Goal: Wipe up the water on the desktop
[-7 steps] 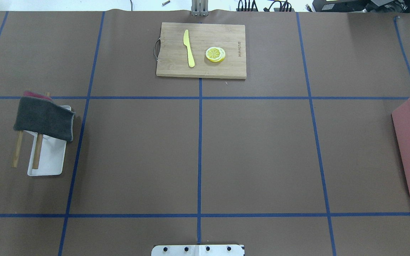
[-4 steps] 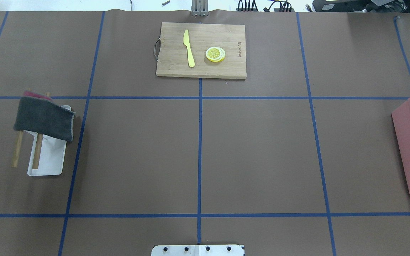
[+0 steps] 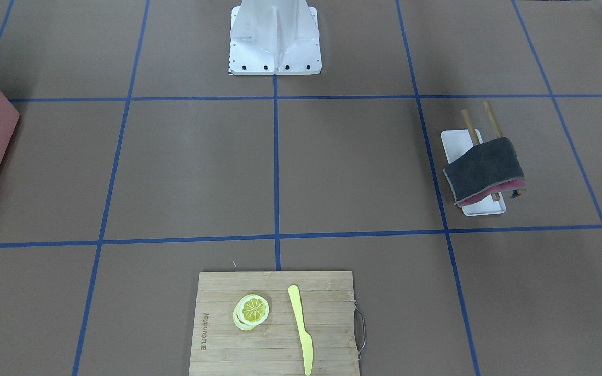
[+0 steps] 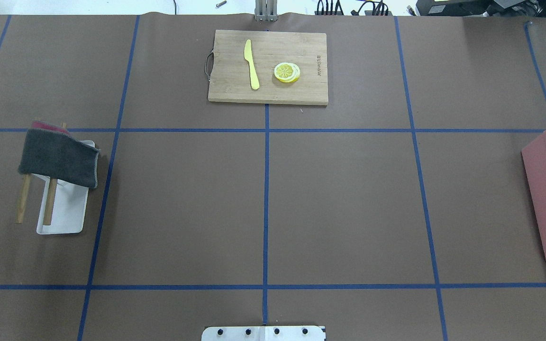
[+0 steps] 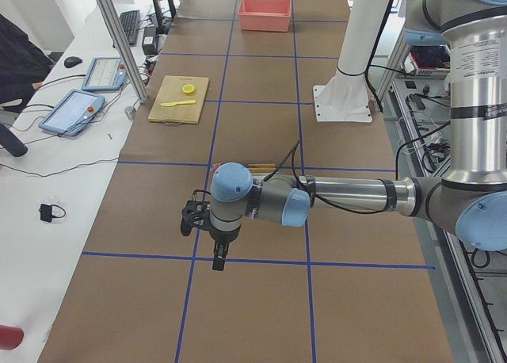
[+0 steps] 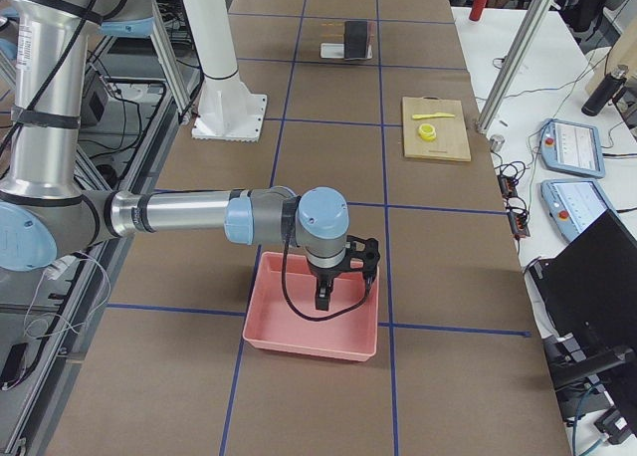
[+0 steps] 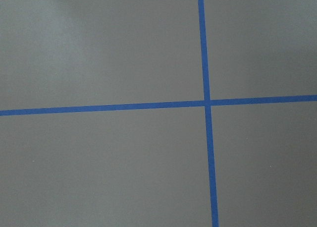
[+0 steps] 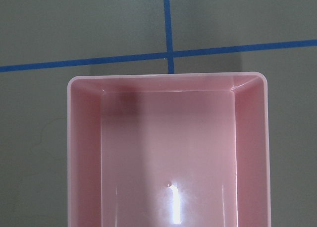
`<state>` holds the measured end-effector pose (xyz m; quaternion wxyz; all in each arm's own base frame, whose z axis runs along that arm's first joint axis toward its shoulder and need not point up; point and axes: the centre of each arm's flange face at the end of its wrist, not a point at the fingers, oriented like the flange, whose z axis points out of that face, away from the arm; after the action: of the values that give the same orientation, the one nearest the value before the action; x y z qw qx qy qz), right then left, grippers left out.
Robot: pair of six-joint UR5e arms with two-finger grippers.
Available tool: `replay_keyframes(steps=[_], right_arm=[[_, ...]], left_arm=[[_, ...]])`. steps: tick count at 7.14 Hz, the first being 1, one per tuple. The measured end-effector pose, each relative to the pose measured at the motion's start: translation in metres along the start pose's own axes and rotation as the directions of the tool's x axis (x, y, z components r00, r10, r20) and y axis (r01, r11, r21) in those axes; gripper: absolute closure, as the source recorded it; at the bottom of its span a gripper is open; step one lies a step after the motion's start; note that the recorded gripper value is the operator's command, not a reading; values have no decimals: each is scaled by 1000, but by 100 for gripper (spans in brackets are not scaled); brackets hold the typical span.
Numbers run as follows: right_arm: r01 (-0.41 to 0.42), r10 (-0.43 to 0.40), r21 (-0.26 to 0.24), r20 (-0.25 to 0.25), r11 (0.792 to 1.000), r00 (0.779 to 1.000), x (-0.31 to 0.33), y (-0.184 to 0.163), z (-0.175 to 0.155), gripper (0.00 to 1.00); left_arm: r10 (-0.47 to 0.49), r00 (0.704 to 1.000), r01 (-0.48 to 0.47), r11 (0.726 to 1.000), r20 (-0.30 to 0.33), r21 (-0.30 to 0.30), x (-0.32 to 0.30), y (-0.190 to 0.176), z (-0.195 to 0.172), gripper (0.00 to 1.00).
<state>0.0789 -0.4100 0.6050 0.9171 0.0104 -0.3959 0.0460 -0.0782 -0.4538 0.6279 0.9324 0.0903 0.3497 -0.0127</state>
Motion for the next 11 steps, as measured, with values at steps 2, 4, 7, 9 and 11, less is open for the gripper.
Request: replay_keyframes(steps=[2, 4, 7, 9, 11], right_arm=[[0, 0, -3, -20, 1000, 1000, 5, 2, 3, 0], [1, -1, -7, -26, 1000, 1000, 9, 4, 6, 0], [4, -4, -3, -21, 1000, 1000, 6, 4, 4, 0], [-1, 1, -2, -13, 1000, 1000, 4, 3, 3, 0], [-4, 4, -2, -5, 1000, 1000, 3, 3, 3, 0]], left_arm=[[-88, 991, 88, 996, -99, 1, 19, -9, -9, 2], [-231, 957, 231, 973, -179, -17, 49, -26, -22, 2], [-367, 892, 351, 930, -264, -105, 134, -46, -20, 2], [-405, 874, 379, 914, -270, -143, 197, -40, 17, 2], [-411, 871, 386, 911, -269, -143, 238, -28, 54, 2]])
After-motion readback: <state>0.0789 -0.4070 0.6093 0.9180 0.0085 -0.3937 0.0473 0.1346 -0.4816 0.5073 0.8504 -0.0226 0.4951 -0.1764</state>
